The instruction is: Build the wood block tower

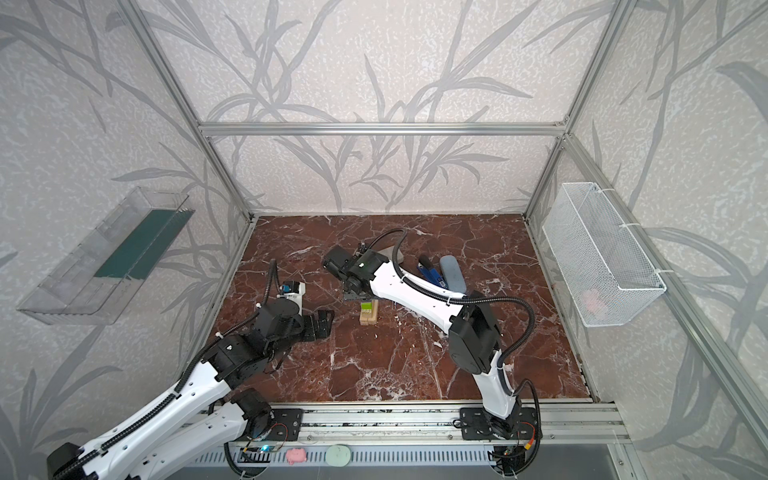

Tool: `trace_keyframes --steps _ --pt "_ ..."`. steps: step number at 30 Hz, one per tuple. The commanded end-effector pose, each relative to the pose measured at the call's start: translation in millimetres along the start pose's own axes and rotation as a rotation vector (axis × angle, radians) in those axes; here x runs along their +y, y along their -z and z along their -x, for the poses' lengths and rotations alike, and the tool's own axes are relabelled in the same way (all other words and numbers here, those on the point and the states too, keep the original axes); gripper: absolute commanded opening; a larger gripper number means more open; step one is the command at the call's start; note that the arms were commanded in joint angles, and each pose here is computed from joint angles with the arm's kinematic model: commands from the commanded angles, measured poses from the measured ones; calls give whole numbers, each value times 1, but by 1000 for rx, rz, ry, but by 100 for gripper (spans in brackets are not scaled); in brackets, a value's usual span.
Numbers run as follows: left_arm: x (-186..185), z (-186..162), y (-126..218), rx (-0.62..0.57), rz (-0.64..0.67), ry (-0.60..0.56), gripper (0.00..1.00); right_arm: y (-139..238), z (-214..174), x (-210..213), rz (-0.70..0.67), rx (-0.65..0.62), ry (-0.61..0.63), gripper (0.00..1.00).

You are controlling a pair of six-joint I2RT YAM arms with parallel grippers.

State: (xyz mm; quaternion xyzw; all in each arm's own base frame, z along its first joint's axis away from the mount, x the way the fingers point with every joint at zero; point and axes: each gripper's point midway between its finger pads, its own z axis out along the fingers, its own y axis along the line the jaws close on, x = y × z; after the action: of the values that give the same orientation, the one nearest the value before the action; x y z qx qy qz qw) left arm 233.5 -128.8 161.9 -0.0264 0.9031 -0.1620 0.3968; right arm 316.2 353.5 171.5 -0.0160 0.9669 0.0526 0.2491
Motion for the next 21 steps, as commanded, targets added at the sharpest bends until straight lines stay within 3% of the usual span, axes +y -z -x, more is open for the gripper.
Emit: trace_keyframes --steps 1,7,11,17,21 --pt "1 7 3 -14 10 -11 100 42 24 -20 7 -102 26 87" --pt "8 23 6 -53 56 -30 99 69 36 -74 -52 -206 80 99" --pt "30 46 0 -104 151 4 100 67 36 -133 -101 -263 66 99" --pt "119 89 -18 -231 446 168 100 49 31 -269 -279 -433 -58 99" --pt "188 103 -24 -297 668 184 99 20 16 -344 -378 -534 -137 99"
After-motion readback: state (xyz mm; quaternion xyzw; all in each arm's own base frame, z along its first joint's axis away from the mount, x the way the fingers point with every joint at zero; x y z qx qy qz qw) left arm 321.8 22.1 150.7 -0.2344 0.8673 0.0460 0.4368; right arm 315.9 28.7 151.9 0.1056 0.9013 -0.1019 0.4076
